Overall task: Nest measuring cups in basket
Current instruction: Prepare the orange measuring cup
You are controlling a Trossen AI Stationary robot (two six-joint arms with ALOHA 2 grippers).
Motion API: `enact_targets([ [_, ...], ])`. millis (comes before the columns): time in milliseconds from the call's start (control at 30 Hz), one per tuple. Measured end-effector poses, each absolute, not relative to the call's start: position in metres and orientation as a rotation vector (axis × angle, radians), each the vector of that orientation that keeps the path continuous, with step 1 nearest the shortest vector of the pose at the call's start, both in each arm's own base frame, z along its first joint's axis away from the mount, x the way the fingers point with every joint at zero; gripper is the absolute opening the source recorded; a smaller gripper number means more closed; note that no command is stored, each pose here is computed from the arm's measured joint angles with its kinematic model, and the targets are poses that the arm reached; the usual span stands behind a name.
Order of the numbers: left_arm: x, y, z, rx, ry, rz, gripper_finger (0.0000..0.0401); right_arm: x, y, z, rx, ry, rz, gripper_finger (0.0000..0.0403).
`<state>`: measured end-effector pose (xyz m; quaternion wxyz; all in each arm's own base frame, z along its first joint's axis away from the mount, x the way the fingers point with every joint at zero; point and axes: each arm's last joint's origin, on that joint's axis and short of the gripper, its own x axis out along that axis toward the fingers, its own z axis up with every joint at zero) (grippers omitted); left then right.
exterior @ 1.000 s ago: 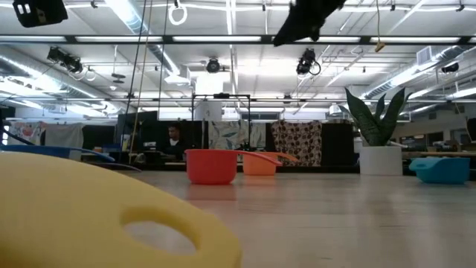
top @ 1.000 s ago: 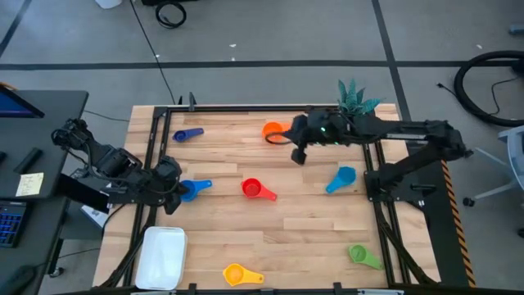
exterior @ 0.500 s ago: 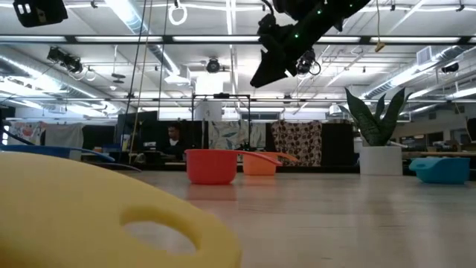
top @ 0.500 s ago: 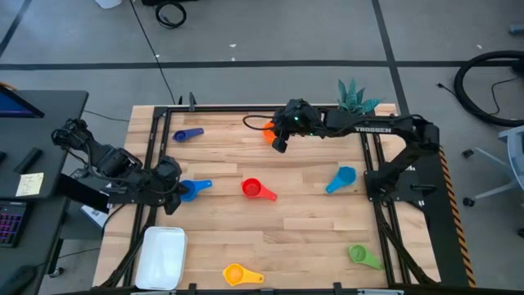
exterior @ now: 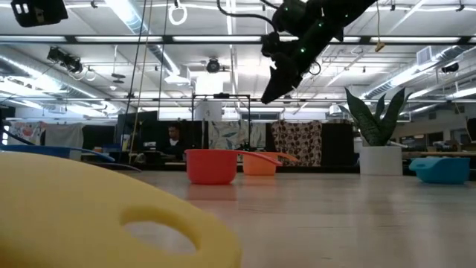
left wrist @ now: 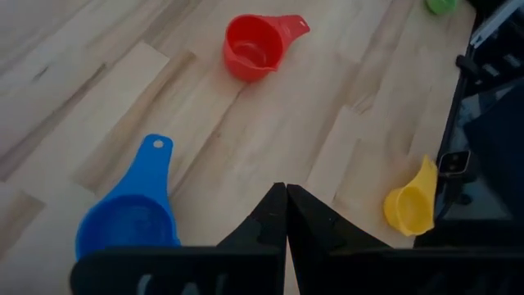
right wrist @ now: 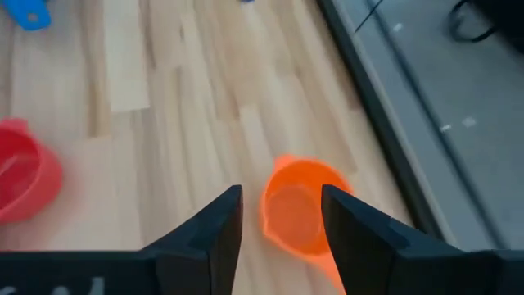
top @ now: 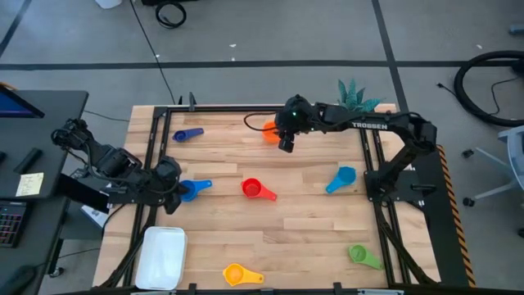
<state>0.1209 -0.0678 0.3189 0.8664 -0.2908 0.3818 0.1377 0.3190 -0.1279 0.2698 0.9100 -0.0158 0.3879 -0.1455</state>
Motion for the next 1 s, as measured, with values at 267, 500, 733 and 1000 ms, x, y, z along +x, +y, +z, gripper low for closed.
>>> enact_targets([
  [267,0.121,-0.067,0.319,-0.680,0.779,0.330,0.0013,0.310,-0.147,0.266,-0.052,0.822,-0.243,0.0170],
  [500,0.122,-0.067,0.320,-0.671,0.749,0.355,0.0013,0.324,-0.155,0.239,-0.123,0.865,-0.123,0.0168],
  [733,0.122,-0.066,0.320,-0.714,0.736,0.380,0.0013,0.337,-0.159,0.202,-0.097,0.954,-0.072,0.0168],
  [1000,0.122,-0.066,0.320,-0.736,0.723,0.396,0.0013,0.345,-0.162,0.174,-0.103,1.021,-0.093,0.0168],
])
